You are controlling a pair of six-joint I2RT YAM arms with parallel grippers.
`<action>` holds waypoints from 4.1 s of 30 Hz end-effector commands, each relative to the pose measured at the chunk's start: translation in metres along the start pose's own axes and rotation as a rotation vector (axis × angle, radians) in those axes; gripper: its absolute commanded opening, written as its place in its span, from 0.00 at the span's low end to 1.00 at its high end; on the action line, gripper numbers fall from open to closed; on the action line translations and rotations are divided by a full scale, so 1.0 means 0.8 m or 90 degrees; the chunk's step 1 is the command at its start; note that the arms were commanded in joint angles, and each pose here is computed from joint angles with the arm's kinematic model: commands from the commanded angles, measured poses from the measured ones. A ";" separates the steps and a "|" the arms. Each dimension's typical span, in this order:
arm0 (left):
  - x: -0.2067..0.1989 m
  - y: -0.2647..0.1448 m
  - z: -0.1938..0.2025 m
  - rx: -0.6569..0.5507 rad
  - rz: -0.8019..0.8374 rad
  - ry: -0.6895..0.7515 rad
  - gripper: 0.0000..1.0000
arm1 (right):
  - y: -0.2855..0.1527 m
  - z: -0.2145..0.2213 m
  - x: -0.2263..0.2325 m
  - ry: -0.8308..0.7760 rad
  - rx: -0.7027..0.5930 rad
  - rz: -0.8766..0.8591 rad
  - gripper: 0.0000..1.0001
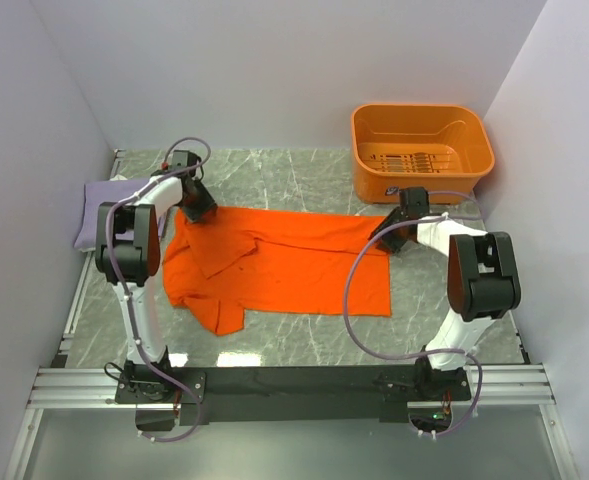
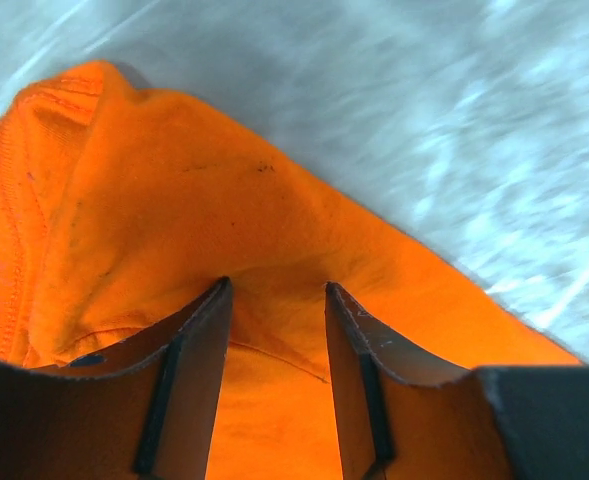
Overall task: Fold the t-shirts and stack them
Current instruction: Fold the tshirt
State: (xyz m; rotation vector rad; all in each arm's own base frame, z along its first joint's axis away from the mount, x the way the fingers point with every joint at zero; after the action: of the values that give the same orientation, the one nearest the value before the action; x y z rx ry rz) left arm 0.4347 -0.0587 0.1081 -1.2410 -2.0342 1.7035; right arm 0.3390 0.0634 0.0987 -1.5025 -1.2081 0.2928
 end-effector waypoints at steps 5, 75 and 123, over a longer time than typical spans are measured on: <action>-0.032 0.022 0.012 0.045 0.034 0.005 0.56 | -0.009 -0.043 -0.029 0.027 -0.064 0.045 0.43; 0.102 -0.174 0.237 0.008 -0.141 0.164 0.39 | -0.144 0.136 -0.002 -0.468 0.037 -0.084 0.48; 0.207 -0.252 0.254 0.053 -0.302 0.038 0.27 | -0.160 0.138 0.004 -0.496 0.004 -0.150 0.48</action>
State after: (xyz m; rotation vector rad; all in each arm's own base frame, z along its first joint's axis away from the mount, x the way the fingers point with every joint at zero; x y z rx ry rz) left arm 0.1127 -0.0808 0.1577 -0.7124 -1.9990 1.4105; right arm 0.1912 0.1071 0.1577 -1.2453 -1.8831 0.8058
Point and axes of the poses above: each gripper's point midway between its finger pads, its own y axis out along the fingers, its own x axis along the line the jaws close on, z = x × y, the point moved 9 cm from there along -y, back along the fingers, and after that the axes turned 9 degrees about -y, right-handed, at the moved point
